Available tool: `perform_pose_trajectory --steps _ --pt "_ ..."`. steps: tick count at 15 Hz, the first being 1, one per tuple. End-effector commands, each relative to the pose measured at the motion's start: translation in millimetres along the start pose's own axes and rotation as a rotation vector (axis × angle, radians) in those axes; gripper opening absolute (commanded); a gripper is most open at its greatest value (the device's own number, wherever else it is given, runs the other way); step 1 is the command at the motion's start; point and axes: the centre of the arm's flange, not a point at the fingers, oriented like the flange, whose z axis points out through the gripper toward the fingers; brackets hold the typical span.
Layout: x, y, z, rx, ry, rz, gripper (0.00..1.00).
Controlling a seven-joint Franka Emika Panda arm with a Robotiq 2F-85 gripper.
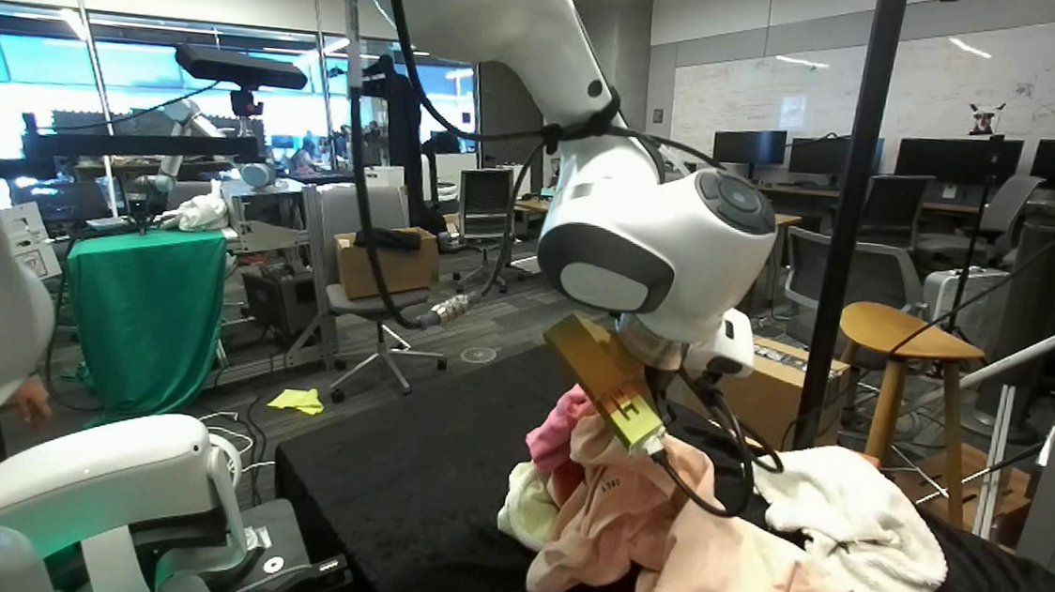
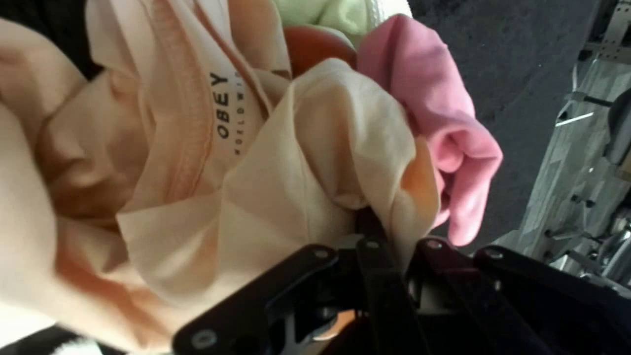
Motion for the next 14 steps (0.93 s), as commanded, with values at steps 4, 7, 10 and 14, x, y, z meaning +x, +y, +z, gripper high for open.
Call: perform_pose_trajectory --steps 4,7,10,14 --pt "15 -65 -75 0.007 0.133 -0.173 0.08" --pt "19 -89 -95 -0.009 0.180 -0.237 0.09" --pt "23 -120 -103 -0.010 0.196 -0.306 0.09" --pt "30 -165 -95 0.001 0.173 -0.368 0.09"
